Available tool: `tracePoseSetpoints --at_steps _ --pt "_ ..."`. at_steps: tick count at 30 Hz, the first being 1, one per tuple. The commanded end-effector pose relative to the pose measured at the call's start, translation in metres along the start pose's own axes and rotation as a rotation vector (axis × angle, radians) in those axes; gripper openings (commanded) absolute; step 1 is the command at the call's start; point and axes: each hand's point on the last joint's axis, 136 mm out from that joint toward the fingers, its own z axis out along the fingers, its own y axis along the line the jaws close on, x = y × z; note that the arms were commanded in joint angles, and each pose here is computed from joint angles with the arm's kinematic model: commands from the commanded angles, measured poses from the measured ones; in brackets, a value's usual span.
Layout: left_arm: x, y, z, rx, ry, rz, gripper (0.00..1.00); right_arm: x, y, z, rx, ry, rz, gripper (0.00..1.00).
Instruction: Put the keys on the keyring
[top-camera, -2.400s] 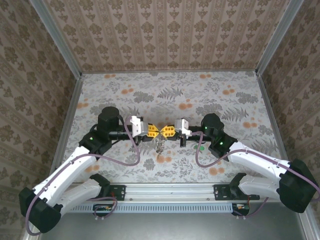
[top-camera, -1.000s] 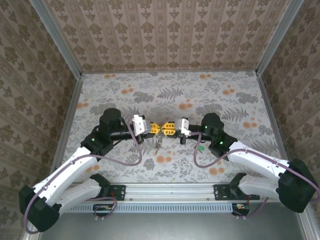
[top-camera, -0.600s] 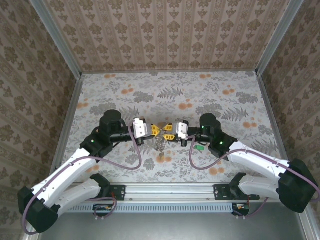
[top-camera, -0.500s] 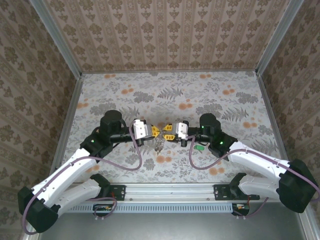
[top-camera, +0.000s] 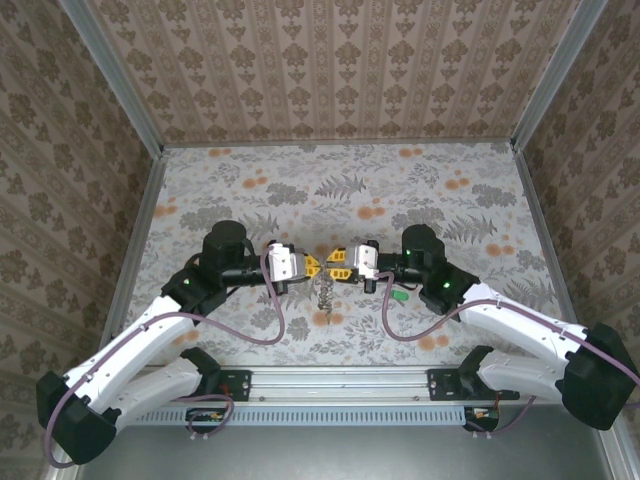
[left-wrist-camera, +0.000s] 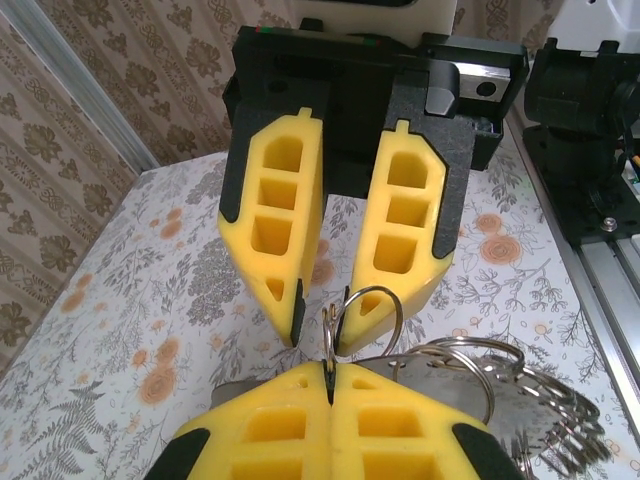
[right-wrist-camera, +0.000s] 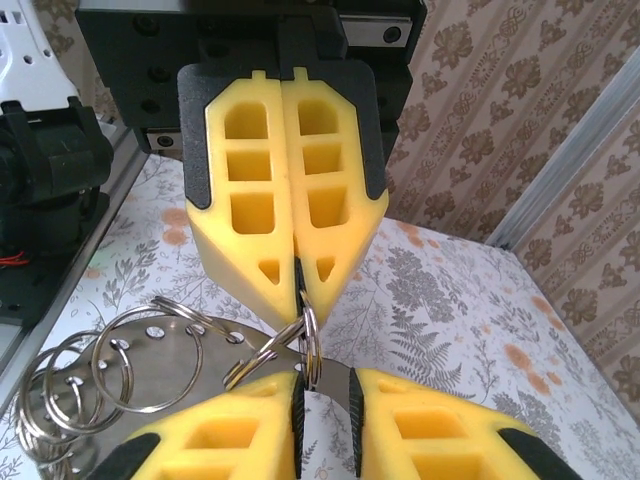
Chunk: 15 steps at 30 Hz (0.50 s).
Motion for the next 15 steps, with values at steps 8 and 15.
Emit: tracePoseSetpoints --at_steps 8,15 --pt "-0.0142 -0.0046 0.0009 0.051 -0.037 0.036 0.0 -0.0201 -0.0047 0.0027 -0.029 -0.037 -0.033 0.08" --pt "-0.0158 -0.0011 0.0007 0.036 -0.034 0.034 0.0 -0.0194 -0.0018 0.0035 -0.045 -0.041 -0.027 0.0"
